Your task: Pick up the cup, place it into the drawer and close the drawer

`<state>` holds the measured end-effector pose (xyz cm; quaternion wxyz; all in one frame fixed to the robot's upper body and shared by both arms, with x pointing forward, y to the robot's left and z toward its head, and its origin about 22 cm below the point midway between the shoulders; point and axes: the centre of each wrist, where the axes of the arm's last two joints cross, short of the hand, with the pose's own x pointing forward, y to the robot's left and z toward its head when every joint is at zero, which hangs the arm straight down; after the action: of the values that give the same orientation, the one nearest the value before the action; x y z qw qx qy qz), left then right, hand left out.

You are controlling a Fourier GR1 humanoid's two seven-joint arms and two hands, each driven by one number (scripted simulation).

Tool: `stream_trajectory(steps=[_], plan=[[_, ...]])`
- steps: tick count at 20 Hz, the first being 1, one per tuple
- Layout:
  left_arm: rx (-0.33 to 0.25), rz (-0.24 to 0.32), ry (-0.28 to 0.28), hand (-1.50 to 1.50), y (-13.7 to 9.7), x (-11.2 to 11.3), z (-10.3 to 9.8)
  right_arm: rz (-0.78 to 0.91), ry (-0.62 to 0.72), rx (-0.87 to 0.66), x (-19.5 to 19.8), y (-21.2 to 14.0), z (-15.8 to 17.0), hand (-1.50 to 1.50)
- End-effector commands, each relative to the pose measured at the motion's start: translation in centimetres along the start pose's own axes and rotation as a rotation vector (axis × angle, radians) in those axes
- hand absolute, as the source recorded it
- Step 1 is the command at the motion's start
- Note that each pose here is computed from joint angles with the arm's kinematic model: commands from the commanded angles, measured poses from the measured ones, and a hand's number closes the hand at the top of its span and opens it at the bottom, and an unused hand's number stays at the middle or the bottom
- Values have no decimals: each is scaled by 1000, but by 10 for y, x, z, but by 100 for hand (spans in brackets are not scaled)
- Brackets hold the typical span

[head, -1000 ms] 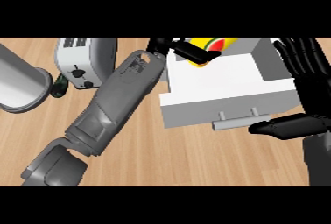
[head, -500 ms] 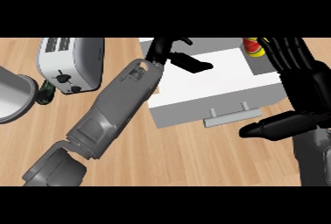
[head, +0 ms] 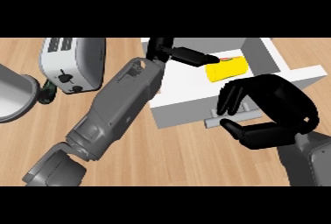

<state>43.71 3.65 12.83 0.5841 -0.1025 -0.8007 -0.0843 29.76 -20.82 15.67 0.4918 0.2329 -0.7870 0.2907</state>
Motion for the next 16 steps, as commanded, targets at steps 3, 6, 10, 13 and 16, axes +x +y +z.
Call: stream_trajectory(steps=[3,6,10,13,16], plan=[[77,64,-52,-150,-1,8,-5,155,231,270,-3,8,9,150],[125,56,-55,-150,2,0,-1,257,354,259,-5,-3,21,-150],[127,78,-51,-150,4,-5,2,487,394,222,-8,14,23,-150],[124,132,-48,-150,12,-19,11,517,477,154,-44,22,28,-150],[147,162,-78,-150,19,-11,5,532,567,194,-78,34,43,-150]])
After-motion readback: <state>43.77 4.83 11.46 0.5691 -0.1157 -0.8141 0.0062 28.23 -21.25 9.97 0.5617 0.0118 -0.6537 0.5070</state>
